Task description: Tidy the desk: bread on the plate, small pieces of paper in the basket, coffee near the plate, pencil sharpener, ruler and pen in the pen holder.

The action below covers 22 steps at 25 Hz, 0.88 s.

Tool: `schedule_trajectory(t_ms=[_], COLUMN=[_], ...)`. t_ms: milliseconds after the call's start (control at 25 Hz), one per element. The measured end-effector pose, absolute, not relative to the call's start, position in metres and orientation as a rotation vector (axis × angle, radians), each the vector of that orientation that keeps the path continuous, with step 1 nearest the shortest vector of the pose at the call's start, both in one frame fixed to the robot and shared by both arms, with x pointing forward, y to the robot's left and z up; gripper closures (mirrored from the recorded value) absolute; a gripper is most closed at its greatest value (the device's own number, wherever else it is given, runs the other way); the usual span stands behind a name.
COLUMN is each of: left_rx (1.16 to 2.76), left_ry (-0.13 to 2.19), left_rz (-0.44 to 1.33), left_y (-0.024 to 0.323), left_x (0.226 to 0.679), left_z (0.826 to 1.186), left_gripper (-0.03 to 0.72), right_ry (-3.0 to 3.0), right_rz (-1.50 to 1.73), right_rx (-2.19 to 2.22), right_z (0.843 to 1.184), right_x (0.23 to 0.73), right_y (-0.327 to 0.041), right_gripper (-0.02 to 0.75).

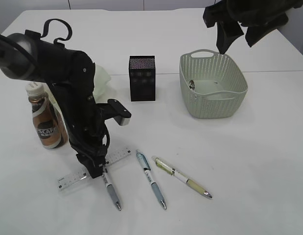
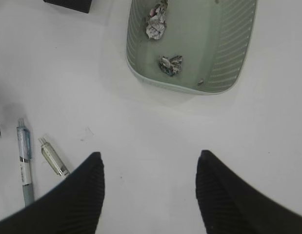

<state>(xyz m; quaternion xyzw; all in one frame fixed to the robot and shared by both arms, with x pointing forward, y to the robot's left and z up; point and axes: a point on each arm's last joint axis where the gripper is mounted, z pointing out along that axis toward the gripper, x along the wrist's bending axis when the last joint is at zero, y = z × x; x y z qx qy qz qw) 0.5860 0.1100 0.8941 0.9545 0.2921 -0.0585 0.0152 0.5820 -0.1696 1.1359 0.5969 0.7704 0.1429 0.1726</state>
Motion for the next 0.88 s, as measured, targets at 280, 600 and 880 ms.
schedule_trajectory(t_ms=[280, 600, 880], left_rx=[2.973, 2.961, 2.828], left_ry=[0.997, 1.100, 1.269], left_rz=[-0.248, -0.285, -0.184], left_y=[0.110, 0.109, 0.098], left_x=[0.586, 0.586, 0.606], left_z=[0.902, 0.908, 0.941], left_gripper=[0.456, 0.457, 0.457], right_ry=[2.185, 2.185, 2.185], right_rz=[0.404, 0.404, 0.404], right_rx=[1.693, 1.693, 1.693], right_z=[1.136, 1.136, 1.136], right_x=[0.582, 0.582, 0.582], right_y=[-0.170, -0.170, -0.170], right_gripper=[0.271, 0.271, 0.270])
